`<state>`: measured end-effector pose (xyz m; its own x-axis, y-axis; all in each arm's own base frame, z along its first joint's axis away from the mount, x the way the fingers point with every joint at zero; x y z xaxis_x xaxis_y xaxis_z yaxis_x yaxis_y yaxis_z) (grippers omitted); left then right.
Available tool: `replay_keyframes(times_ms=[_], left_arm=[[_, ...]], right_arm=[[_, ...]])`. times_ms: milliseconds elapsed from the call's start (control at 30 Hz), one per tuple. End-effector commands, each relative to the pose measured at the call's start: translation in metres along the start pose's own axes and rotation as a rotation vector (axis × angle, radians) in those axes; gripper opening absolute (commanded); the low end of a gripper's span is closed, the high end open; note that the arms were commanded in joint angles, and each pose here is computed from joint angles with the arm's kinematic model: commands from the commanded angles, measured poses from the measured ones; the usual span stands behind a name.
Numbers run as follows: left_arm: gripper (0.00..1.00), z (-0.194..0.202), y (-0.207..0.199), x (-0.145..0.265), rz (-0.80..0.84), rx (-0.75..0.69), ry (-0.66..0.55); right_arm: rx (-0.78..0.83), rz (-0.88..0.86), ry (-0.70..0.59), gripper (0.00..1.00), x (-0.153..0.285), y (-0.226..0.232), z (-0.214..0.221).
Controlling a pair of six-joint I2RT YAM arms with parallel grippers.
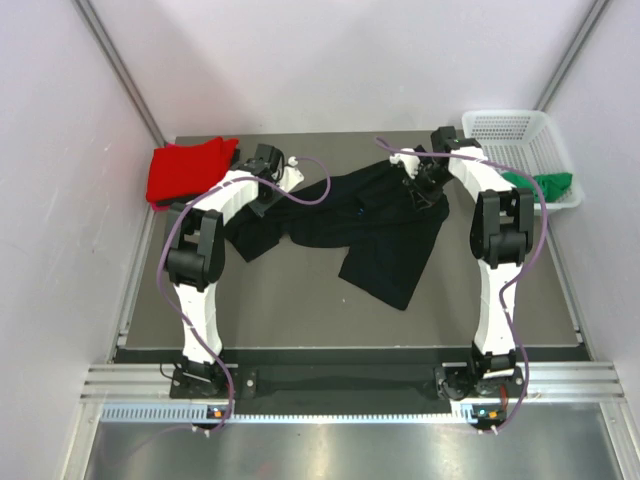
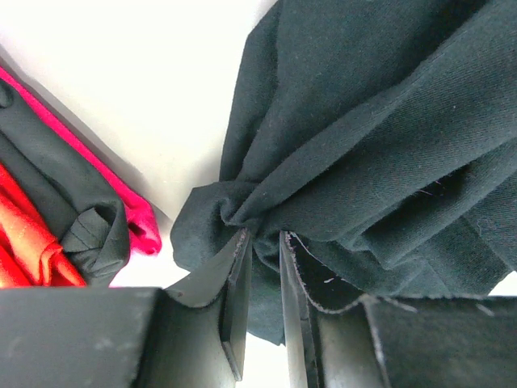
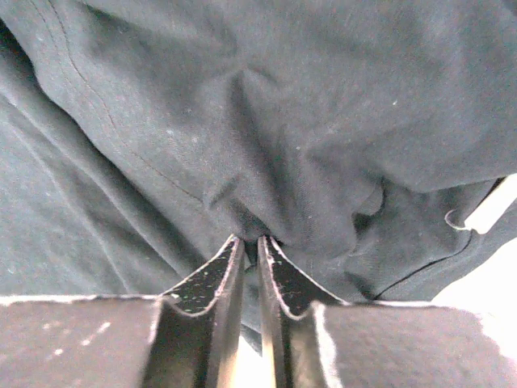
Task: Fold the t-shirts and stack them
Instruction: Flatten the tshirt out
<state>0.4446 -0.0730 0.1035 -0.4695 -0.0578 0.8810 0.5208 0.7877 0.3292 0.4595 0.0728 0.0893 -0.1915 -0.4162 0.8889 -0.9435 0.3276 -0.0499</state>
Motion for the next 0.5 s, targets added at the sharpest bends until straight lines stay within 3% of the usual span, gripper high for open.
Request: replay_keyframes(times_ms=[0,267,467], left_arm=[[0.26,-0.009,0.006,0.013,-0.023,0.02,-0.036],[0.26,-0.014,0.007,0.015,-0.023,0.021,-0.052],[0.25,-0.011,0.014,0.018,-0.064,0.019,-0.051]], right_arm=[[0.027,0.085,-0.132,0.11,0.042,-0.014,-0.038],[0.018,0.196,-0.282,0.06,0.095,-0.022,-0.081],[0.002,0.206,-0.322,0.01,0.098,-0.024,-0.095]])
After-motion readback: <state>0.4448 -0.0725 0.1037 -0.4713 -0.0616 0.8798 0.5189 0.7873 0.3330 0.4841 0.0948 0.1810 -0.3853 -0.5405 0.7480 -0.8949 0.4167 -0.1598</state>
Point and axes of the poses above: each gripper's point midway between its finger pads, its own x axis back along the fingers, its own y axis along the line the jaws close on, z = x × y, the point moved 5 cm from there along x, back along the fingers, and after that the axes turned 13 degrees about x, right-handed, at the moved point
